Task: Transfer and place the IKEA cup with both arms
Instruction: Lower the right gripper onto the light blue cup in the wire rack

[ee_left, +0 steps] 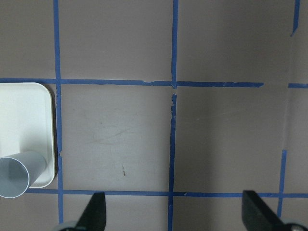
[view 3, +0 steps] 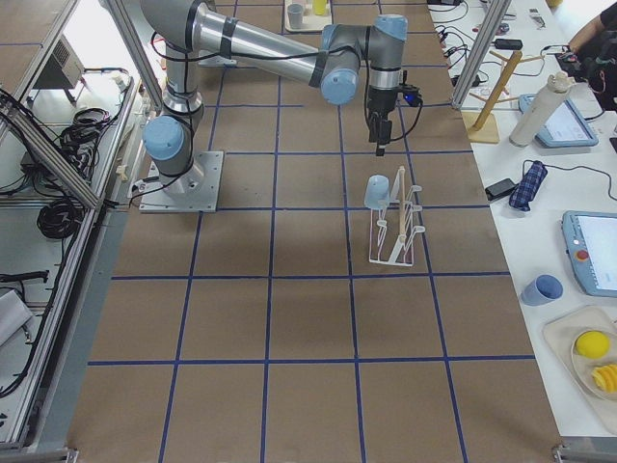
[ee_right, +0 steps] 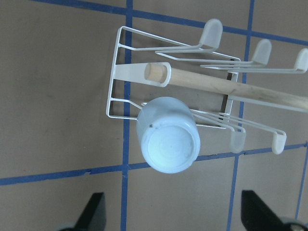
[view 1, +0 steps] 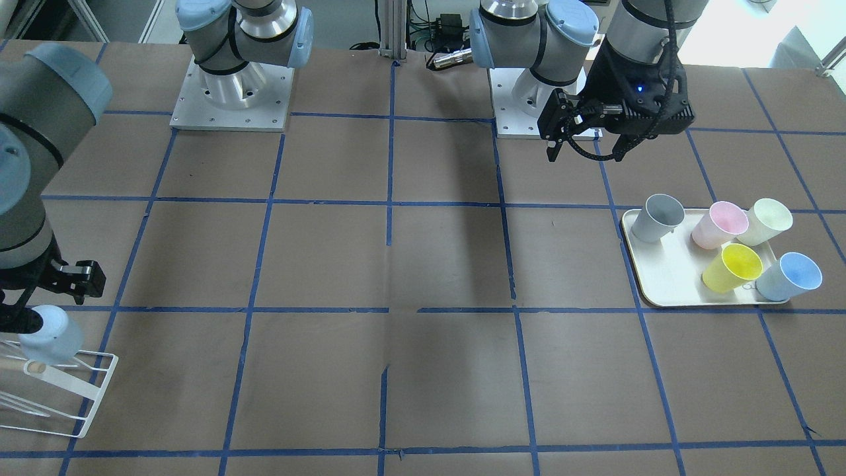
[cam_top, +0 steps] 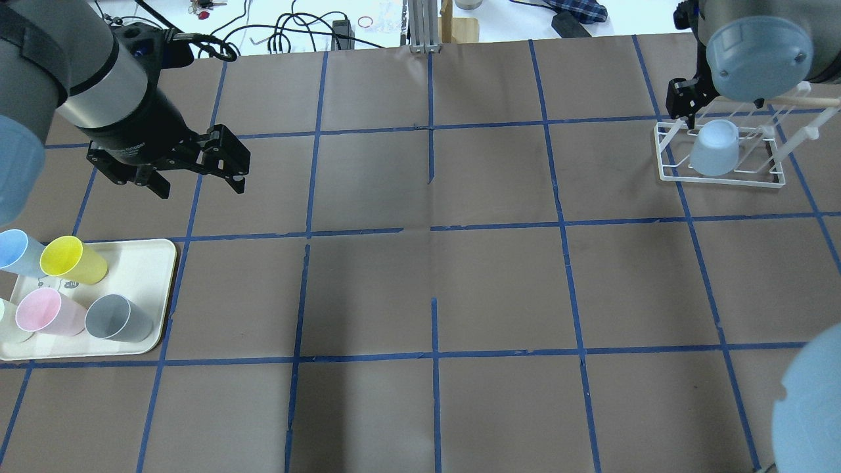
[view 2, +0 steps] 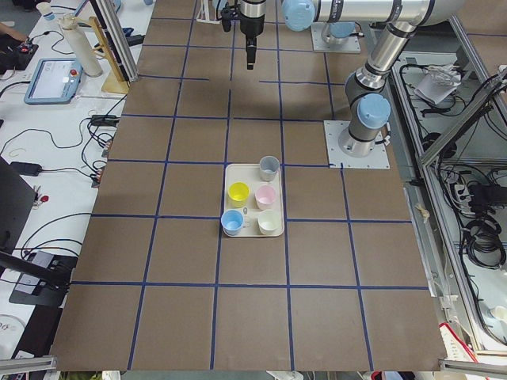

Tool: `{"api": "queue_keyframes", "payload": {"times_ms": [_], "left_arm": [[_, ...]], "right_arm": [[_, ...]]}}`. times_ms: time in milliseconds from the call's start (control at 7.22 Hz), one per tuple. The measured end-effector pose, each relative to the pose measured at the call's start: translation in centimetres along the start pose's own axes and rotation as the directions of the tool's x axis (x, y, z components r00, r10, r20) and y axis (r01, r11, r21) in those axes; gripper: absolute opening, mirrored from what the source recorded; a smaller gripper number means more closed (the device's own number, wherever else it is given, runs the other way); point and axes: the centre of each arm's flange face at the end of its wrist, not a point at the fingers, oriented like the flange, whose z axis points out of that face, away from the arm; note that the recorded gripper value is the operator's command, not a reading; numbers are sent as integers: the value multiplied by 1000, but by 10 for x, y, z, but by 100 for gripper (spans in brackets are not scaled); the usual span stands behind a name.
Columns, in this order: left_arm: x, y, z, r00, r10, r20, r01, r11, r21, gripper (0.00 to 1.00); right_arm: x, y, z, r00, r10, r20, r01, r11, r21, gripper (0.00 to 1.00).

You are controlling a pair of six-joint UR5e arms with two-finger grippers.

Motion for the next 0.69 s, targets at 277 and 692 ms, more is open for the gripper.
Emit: {"api": "queue_keyframes", "payload": {"times_ms": [277, 692], "left_arm": [[0, -1, 2, 1000, -1, 2, 1, 1000, -4, 100], [0, 1, 3, 1000, -1, 3, 1, 1000, -6, 100]], "right_arm": [[-2, -12, 30, 1000, 7, -5, -7, 1000, -17, 100], [-9, -23, 56, 1000, 5, -2, -5, 999, -32, 100]]}}
